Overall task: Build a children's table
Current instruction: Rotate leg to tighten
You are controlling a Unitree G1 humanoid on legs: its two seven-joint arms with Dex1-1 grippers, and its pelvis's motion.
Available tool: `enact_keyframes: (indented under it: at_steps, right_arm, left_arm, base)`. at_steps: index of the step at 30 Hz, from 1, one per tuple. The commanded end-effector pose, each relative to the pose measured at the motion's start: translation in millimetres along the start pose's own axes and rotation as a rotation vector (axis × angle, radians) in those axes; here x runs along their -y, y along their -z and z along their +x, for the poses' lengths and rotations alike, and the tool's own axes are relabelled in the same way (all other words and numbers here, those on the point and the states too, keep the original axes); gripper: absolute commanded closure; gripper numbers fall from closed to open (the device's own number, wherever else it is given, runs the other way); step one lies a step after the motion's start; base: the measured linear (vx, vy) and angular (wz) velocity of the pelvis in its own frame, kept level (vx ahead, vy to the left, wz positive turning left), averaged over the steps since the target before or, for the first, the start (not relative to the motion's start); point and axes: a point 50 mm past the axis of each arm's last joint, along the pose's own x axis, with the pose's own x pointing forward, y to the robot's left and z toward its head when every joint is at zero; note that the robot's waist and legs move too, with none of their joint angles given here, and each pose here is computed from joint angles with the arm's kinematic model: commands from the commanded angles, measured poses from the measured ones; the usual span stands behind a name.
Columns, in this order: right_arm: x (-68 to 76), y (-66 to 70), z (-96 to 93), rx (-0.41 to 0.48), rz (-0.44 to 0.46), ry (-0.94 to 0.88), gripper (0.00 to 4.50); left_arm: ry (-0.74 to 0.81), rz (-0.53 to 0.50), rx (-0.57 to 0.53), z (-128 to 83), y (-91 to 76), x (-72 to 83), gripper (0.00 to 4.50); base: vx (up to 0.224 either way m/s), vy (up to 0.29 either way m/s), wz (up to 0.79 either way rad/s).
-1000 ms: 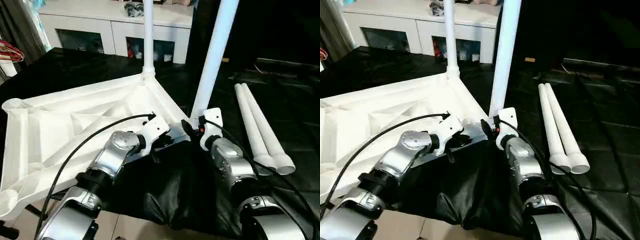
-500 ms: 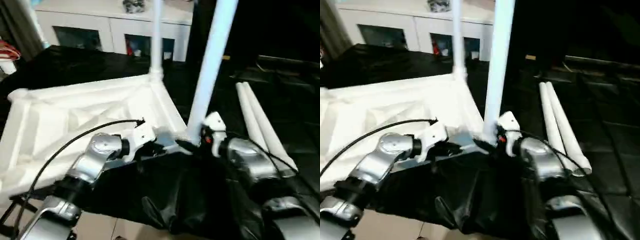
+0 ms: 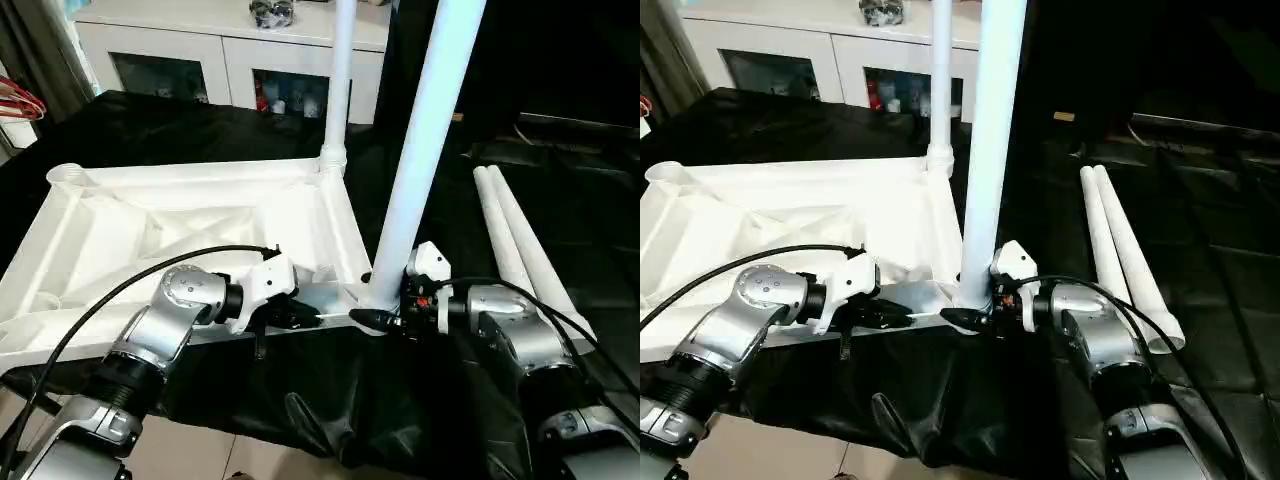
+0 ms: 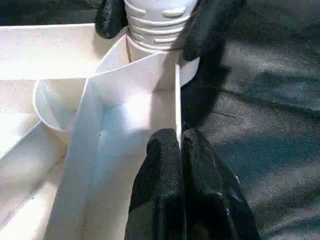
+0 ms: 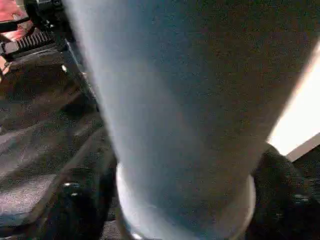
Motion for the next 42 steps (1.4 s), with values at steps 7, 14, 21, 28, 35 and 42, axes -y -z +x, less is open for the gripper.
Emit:
enact_keyframes:
  at_steps: [7,14,21,28,35,42]
  right_arm:
    - [-6.3,2.0,5.7,0.019,0.033,-0.018,1.71]
    - [7.1,4.2,28.6,0.07,0.121,0.33,1.74]
    - [11.8,0.7,61.1,0.088,0.218,0.642,1.74]
    - [12.8,-9.0,66.1,0.136,0.197,0.641,1.02]
    - [20.4,-15.0,50.0,0.175,0.156,0.555,0.38]
    - [19.5,-11.0,31.1,0.075,0.035,0.372,0.06]
  left_arm:
    - [0.003,0.021,0.003,4,-4.6,0.4,4.5]
    - [-0.243,-0.036,0.025,22,-15.3,-19.8,4.5]
    - [-0.404,-0.077,0.058,54,-36.5,-27.5,4.5]
    - [-0.378,-0.062,0.068,58,-37.5,-23.6,4.5]
    - [-0.28,-0.028,0.066,41,-25.7,-15.8,4.5]
    - [-0.175,0.014,0.054,24,-16.2,-7.7,4.5]
  base:
    - [0.0,0.0,0.0]
    - [0.0,0.0,0.0]
    - [0.0,0.0,0.0]
    - [0.0,0.0,0.0]
    - [0.0,0.0,0.0]
    - [0.0,0.0,0.0]
